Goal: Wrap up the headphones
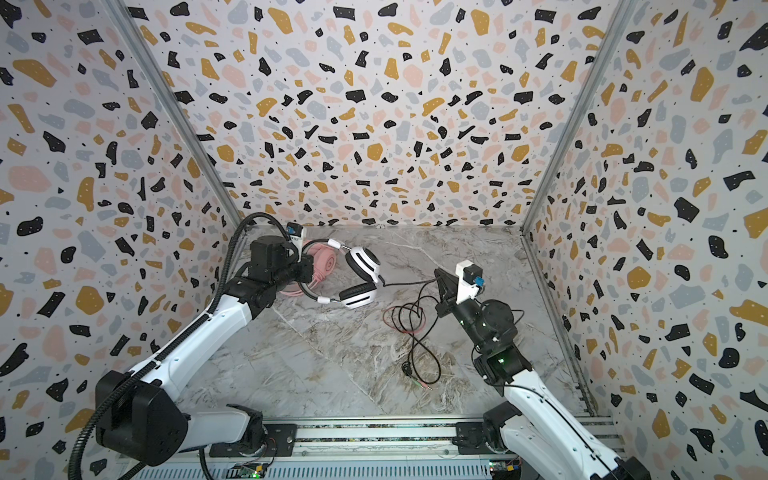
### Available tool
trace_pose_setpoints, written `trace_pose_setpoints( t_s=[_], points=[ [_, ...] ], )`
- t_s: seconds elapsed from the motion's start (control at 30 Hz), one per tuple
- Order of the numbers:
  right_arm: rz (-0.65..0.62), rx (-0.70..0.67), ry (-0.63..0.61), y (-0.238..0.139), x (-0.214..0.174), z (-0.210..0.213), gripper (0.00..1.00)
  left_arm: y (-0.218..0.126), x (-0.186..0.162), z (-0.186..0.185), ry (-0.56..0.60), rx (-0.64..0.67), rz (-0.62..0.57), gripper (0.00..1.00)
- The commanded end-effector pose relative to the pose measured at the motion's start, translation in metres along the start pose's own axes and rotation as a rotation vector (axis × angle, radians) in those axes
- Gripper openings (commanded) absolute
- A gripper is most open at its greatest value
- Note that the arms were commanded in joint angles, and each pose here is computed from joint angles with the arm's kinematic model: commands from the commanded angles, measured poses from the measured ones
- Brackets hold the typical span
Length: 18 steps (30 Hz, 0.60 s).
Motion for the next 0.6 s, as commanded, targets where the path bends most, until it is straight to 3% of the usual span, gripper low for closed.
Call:
trace_pose_setpoints(
  t_s=[0.0, 0.1, 0.3, 0.37, 0.43, 0.47, 0.57],
  points=[
    [0.137, -0.092, 0.056, -0.013, -0.049, -0.023, 0.05, -0.022, 0.053, 0.017, -0.138, -0.033, -0.216, 0.0],
    [0.181, -0.11, 0.109, -0.022, -0.071, -0.029, 0.09, -0.025, 0.055, 0.023, -0.159, -0.035, -0.236, 0.0],
    [0.314, 0.004, 0.145, -0.011, -0.101, -0.008, 0.17, -0.031, 0.067, 0.009, -0.171, -0.131, -0.294, 0.0],
    [0.355, 0.025, 0.138, -0.005, -0.109, -0.002, 0.26, -0.032, 0.066, 0.009, -0.174, -0.134, -0.301, 0.0],
    [0.387, 0.055, 0.131, 0.003, -0.111, 0.007, 0.46, -0.033, 0.067, 0.008, -0.173, -0.139, -0.302, 0.0],
    [0.403, 0.068, 0.125, 0.006, -0.114, 0.011, 0.5, -0.033, 0.067, 0.007, -0.171, -0.145, -0.301, 0.0],
    [0.433, 0.097, 0.116, 0.014, -0.122, 0.021, 0.55, -0.035, 0.069, 0.004, -0.172, -0.169, -0.315, 0.0]
  ],
)
Point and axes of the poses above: each gripper's point midway between its finger pads, its own y axis out along the fingers, its own z axis along the line the jaws close on, x = y × z, the point moved 2 cm from there along -y, back along the fingers, and after that the axes turned 11 degrees about y, right-handed, at the moved point
